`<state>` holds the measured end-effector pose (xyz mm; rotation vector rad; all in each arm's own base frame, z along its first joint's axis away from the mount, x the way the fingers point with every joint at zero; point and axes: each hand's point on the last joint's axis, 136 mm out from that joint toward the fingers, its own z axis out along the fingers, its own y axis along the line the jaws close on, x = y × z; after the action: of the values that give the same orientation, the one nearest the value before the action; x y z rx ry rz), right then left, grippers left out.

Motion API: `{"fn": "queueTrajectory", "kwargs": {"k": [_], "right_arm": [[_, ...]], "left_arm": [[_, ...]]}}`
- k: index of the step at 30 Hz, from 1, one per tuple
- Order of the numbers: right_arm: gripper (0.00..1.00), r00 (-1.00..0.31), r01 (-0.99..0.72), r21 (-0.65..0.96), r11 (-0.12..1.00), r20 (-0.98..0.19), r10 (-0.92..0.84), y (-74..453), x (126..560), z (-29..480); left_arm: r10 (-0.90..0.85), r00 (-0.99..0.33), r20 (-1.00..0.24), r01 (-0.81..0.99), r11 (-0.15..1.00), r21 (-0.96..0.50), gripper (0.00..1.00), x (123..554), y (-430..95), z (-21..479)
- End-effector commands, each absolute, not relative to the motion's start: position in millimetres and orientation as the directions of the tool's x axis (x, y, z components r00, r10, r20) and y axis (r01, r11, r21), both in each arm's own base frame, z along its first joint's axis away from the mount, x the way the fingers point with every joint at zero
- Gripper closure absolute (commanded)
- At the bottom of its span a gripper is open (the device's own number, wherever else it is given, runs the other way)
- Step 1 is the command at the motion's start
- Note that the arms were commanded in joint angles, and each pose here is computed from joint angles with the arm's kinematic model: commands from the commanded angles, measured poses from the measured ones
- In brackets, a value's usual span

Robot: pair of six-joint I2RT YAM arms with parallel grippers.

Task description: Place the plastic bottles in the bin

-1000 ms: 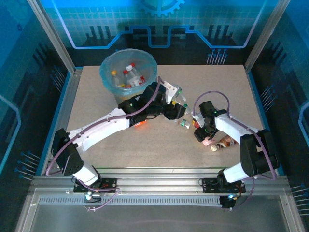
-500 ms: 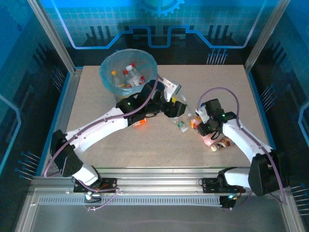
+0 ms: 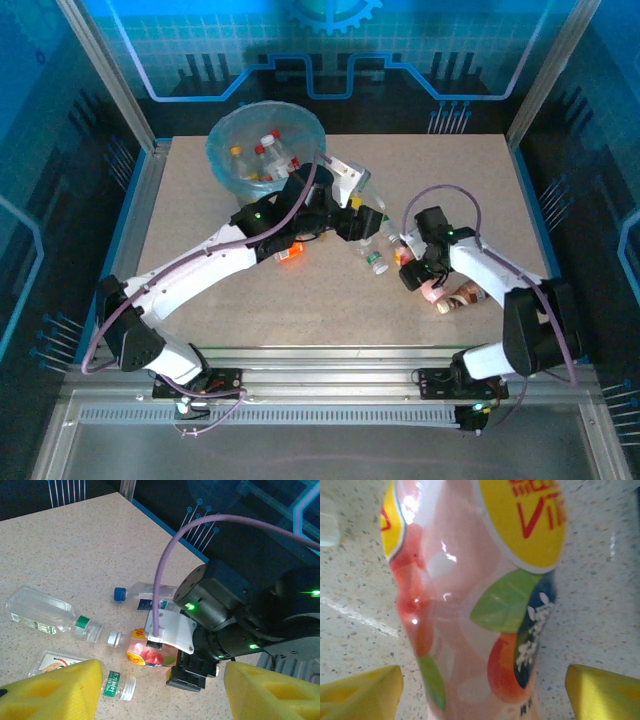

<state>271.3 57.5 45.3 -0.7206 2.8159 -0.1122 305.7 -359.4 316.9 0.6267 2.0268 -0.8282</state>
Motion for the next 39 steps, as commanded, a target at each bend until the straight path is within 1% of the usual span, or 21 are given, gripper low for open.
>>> {"fn": "queueTrajectory", "kwargs": {"k": [1, 7, 9, 13, 19, 23, 26, 30, 33, 37, 39], "right_arm": [[0.22, -0.849, -0.471, -0.128, 0.872, -0.201, -0.488, 64.0, 282.4, 40.7], [0.34, -0.847, -0.475, -0.116, 0.872, -0.207, -0.489, 69.3, 286.8, 36.4], [0.41, -0.846, -0.477, -0.111, 0.872, -0.213, -0.489, 70.2, 285.6, 38.2], [0.48, -0.841, -0.475, -0.095, 0.875, -0.244, -0.483, 73.5, 282.5, 49.1], [0.50, -0.817, -0.469, -0.121, 0.875, -0.318, -0.481, 72.8, 280.0, 81.7], [0.50, -0.766, -0.469, -0.136, 0.873, -0.430, -0.479, 81.3, 283.8, 126.8], [0.50, -0.692, -0.513, -0.095, 0.853, -0.542, -0.477, 103.8, 277.3, 162.2], [0.49, -0.513, -0.658, -0.043, 0.752, -0.705, -0.489, 153.1, 258.0, 210.6], [0.49, -0.412, -0.726, -0.033, 0.686, -0.779, -0.473, 179.9, 244.7, 235.7], [0.49, -0.355, -0.791, -0.010, 0.611, -0.807, -0.472, 205.4, 232.0, 250.1], [0.48, -0.335, -0.807, -0.023, 0.590, -0.804, -0.491, 213.3, 229.5, 251.9]], "left_arm": [[0.103, -0.518, -0.849, 0.671, 0.664, -0.329, 0.34, 302.4, -354.6, 326.1], [0.116, -0.523, -0.844, 0.667, 0.673, -0.320, 0.33, 302.7, -352.5, 318.5], [0.124, -0.518, -0.846, 0.670, 0.673, -0.312, 0.33, 302.2, -351.6, 318.7], [0.122, -0.509, -0.852, 0.673, 0.674, -0.305, 0.33, 302.5, -350.0, 322.3], [0.105, -0.499, -0.860, 0.676, 0.668, -0.311, 0.33, 301.9, -348.7, 333.1], [0.079, -0.487, -0.870, 0.674, 0.667, -0.318, 0.32, 299.0, -344.0, 344.2], [0.053, -0.487, -0.872, 0.665, 0.669, -0.331, 0.31, 298.1, -338.6, 350.4], [-0.007, -0.526, -0.851, 0.626, 0.674, -0.393, 0.30, 301.7, -329.5, 353.0], [-0.072, -0.580, -0.811, 0.581, 0.661, -0.474, 0.30, 306.8, -321.5, 350.8], [-0.128, -0.633, -0.763, 0.557, 0.610, -0.564, 0.34, 308.4, -317.3, 348.7], [-0.145, -0.649, -0.747, 0.552, 0.587, -0.593, 0.40, 307.7, -315.6, 349.1]]}}
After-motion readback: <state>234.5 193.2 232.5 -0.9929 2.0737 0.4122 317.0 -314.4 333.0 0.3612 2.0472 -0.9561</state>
